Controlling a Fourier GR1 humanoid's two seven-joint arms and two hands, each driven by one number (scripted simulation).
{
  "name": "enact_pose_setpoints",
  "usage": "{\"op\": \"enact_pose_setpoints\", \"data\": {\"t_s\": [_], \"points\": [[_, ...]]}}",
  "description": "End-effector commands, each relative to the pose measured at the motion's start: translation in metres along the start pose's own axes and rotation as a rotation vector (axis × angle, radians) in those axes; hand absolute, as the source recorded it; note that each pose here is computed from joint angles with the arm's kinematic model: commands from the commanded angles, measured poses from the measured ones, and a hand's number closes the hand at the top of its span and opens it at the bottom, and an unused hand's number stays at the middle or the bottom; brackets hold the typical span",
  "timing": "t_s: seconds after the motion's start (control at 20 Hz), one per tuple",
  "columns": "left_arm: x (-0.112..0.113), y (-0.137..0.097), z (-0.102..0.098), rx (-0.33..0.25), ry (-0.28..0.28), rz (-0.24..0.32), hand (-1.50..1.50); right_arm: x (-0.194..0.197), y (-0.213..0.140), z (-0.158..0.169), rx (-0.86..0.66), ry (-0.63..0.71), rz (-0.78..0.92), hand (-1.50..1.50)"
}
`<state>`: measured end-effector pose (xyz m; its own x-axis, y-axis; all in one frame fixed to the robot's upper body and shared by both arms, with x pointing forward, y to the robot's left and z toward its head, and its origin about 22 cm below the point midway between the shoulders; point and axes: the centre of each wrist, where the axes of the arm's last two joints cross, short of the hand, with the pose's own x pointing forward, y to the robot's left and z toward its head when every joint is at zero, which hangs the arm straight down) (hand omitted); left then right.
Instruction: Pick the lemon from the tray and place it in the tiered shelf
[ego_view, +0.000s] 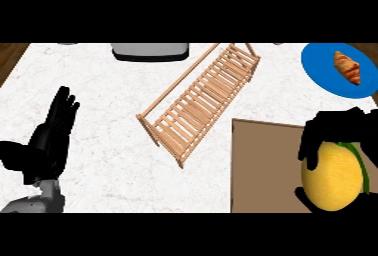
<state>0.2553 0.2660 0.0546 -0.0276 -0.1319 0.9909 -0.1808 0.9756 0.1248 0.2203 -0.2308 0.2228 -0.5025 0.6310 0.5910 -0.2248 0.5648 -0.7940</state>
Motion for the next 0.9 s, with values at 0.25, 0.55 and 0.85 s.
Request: {"op": "enact_pose_setpoints", "data": {"t_s": [0.25,0.55,0.85], "points": [[0.016,-0.004,-0.013,-0.004,0.001,0.002,0.0,-0.028,-0.019,-0.059,-0.077,0.056,-0.069,1.5],[0.005,-0.008,-0.01,-0.007,-0.007,-0.003,0.0,-0.035,0.019,-0.102,-0.114,0.04,-0.081,1.5],[-0.009,0.004,0.003,0.0,0.018,0.006,0.0,-0.03,0.035,-0.134,-0.147,0.022,-0.118,1.5]]}}
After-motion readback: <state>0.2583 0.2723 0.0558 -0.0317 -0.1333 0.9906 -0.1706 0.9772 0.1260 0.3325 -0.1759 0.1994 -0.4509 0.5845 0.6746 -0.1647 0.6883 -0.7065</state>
